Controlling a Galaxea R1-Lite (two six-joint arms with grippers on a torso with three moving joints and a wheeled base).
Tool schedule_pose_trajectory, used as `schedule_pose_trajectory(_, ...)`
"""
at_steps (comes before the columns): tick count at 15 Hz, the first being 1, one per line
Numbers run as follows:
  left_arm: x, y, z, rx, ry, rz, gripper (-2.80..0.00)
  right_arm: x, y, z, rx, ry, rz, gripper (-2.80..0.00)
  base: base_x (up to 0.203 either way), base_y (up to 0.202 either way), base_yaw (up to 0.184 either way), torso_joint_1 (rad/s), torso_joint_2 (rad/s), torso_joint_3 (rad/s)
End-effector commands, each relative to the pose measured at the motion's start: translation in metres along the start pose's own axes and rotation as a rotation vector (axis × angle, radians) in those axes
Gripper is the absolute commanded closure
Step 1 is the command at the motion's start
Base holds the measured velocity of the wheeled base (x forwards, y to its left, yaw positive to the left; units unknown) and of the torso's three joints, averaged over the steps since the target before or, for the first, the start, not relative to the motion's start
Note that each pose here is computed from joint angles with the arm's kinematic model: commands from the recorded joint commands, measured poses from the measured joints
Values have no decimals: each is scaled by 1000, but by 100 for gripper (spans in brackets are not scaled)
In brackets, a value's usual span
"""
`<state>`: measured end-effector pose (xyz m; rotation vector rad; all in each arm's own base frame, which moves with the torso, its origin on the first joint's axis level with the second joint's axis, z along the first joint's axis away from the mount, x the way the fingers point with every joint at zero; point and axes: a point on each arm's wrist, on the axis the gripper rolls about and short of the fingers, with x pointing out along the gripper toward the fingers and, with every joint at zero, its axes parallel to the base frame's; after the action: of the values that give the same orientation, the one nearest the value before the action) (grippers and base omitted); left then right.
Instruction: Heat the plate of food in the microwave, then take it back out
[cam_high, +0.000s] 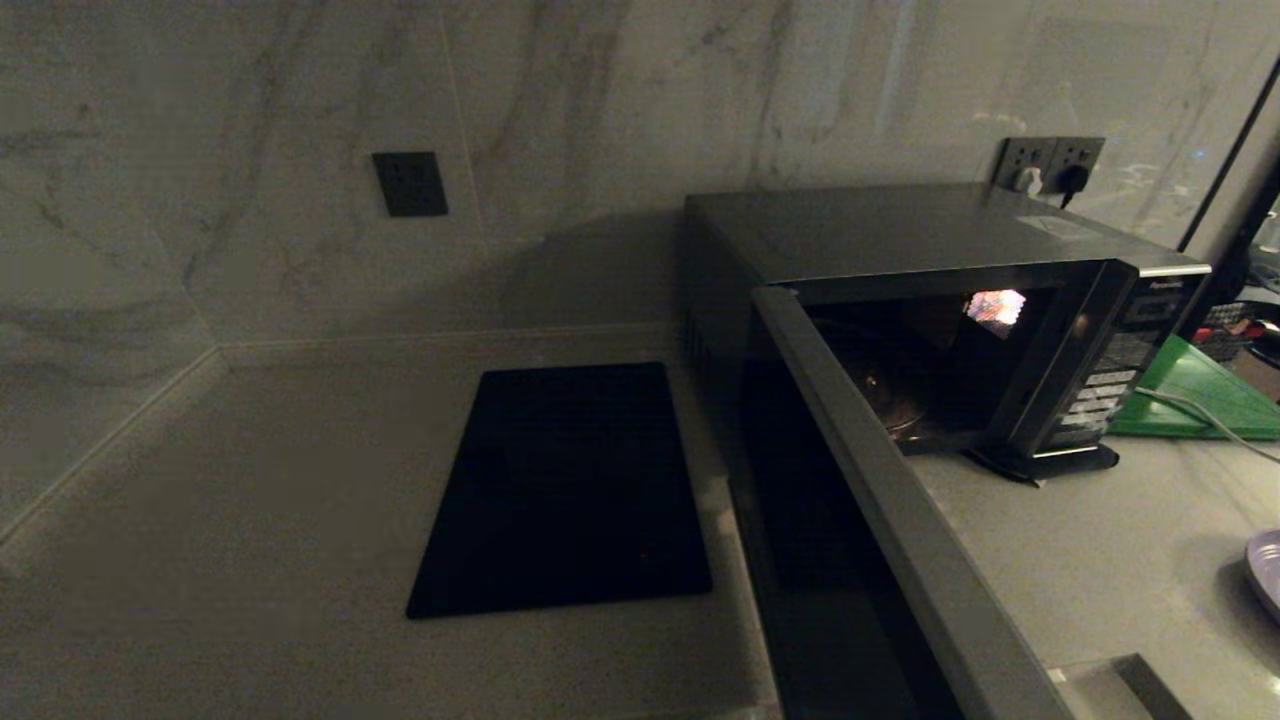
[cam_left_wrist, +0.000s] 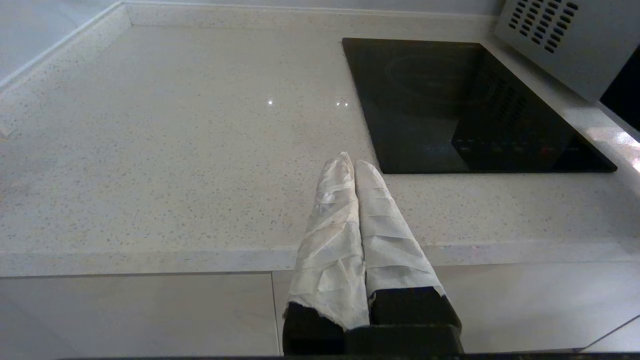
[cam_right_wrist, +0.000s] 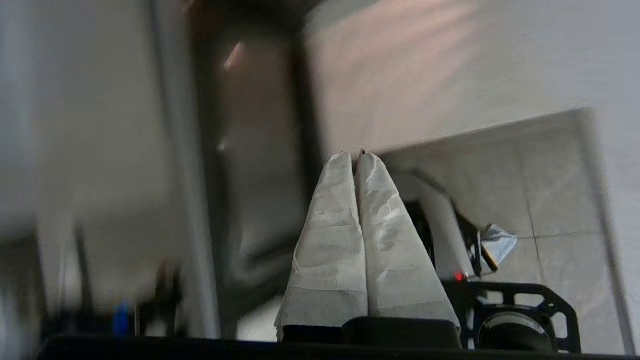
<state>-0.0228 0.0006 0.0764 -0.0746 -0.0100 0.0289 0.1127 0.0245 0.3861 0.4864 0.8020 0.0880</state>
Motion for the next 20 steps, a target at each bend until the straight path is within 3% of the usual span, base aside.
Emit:
schedule_pose_trajectory(1,0,0,0,-1,1,2,0,1,15,-10,-124,97,114,0,0,0,0,0,0,0)
schedule_pose_trajectory(6,0,0,0,-1,1,2,0,11,32,-15,-392,282,450,0,0,0,0,0,0,0)
schedule_pose_trajectory(10,0,0,0,-1,1,2,0,41,58,-8,-493,315,566,0,0,0,0,0,0,0)
schedule_pose_trajectory(12,0,0,0,-1,1,2,0,61,75,-11,-530,372,591,0,0,0,0,0,0,0)
schedule_pose_trajectory(16,0,0,0,-1,1,2,0,107,99,-20,-534,500,556,0,0,0,0,0,0,0)
schedule_pose_trajectory(19,0,0,0,-1,1,2,0,124,116,-38,-600,528,467,0,0,0,0,0,0,0)
schedule_pose_trajectory(20,0,0,0,-1,1,2,0,128,120,-42,-589,540,449,0,0,0,0,0,0,0)
